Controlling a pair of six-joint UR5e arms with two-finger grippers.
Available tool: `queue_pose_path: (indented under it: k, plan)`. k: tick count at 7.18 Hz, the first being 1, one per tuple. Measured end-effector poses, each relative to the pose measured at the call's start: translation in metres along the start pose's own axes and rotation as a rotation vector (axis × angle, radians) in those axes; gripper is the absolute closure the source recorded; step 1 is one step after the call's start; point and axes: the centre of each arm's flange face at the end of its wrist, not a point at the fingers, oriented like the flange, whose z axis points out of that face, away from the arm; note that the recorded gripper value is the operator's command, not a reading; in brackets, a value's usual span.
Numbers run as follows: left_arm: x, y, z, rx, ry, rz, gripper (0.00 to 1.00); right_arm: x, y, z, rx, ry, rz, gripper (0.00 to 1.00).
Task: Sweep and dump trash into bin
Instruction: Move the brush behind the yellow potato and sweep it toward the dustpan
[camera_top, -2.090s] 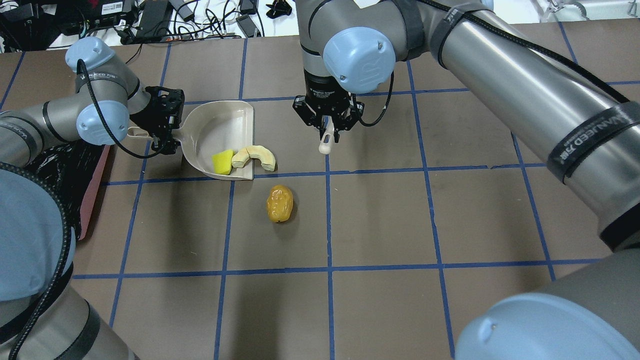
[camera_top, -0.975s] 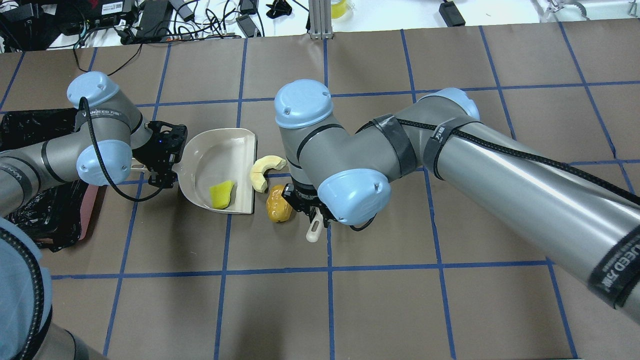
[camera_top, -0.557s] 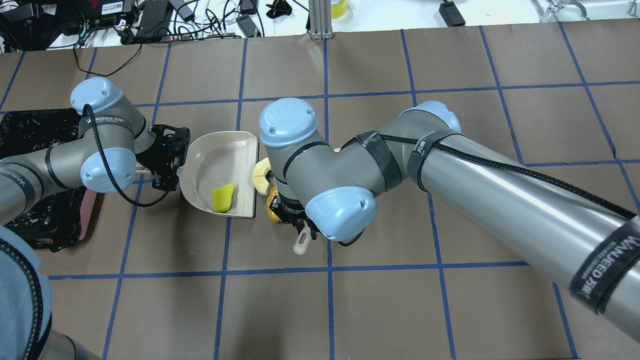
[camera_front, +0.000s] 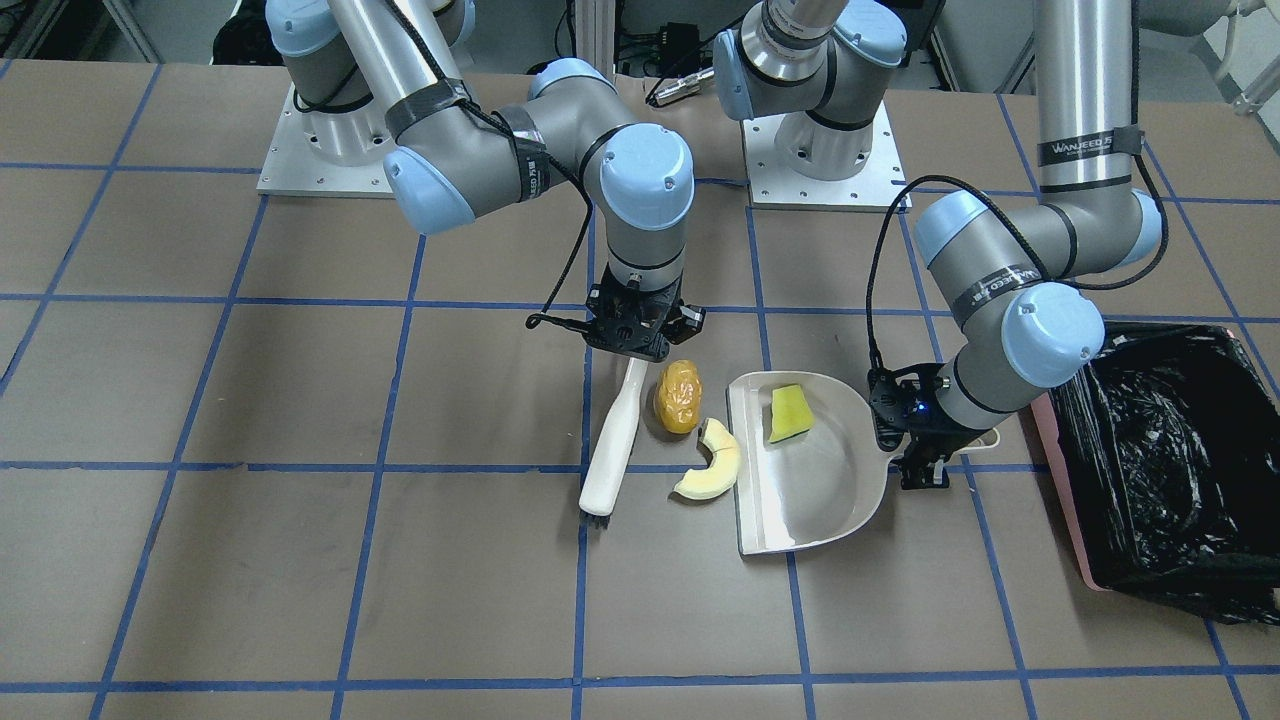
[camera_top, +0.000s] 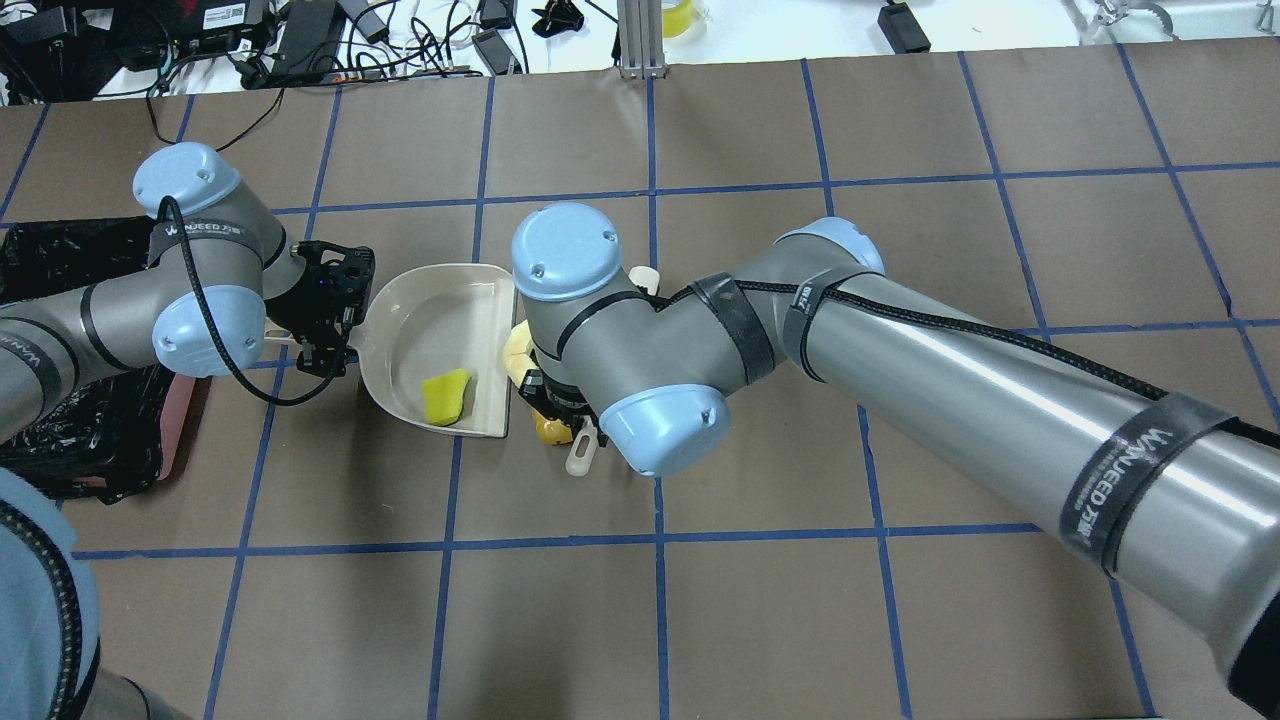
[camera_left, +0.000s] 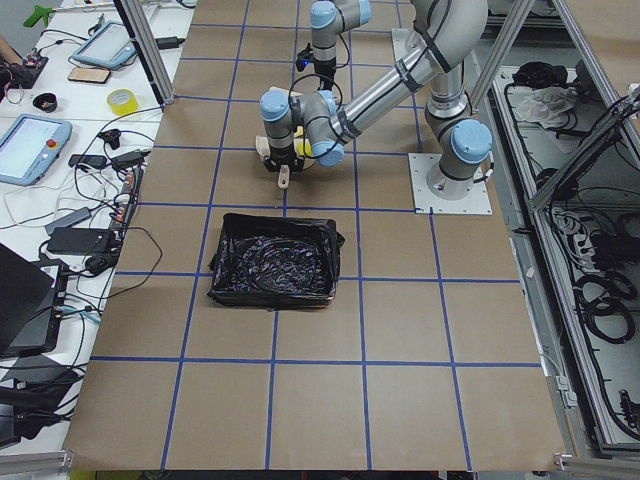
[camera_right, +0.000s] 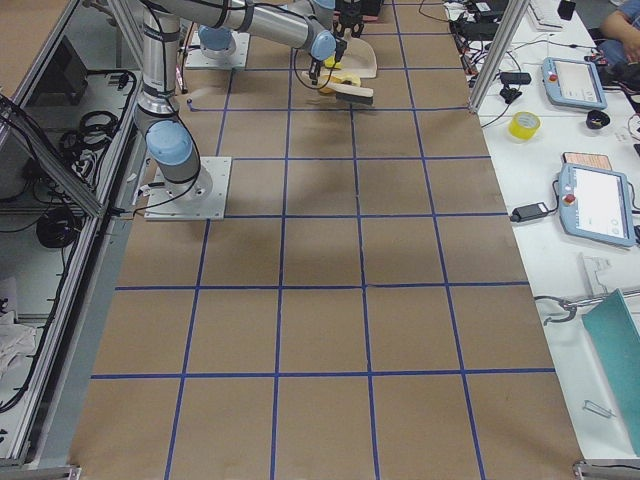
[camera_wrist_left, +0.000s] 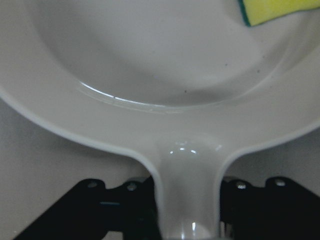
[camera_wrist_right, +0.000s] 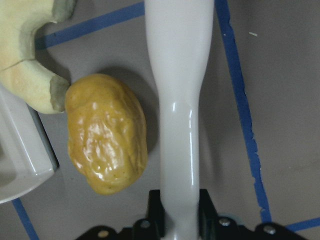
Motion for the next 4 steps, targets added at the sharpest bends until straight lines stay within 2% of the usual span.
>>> queue_pose_path:
  k: [4]
  plan:
    - [0.0,-0.001,-0.001,0.005,-0.002,-0.007,1.0,-0.024,0.02,0.016,-0.004,0.012,-0.075,1.0]
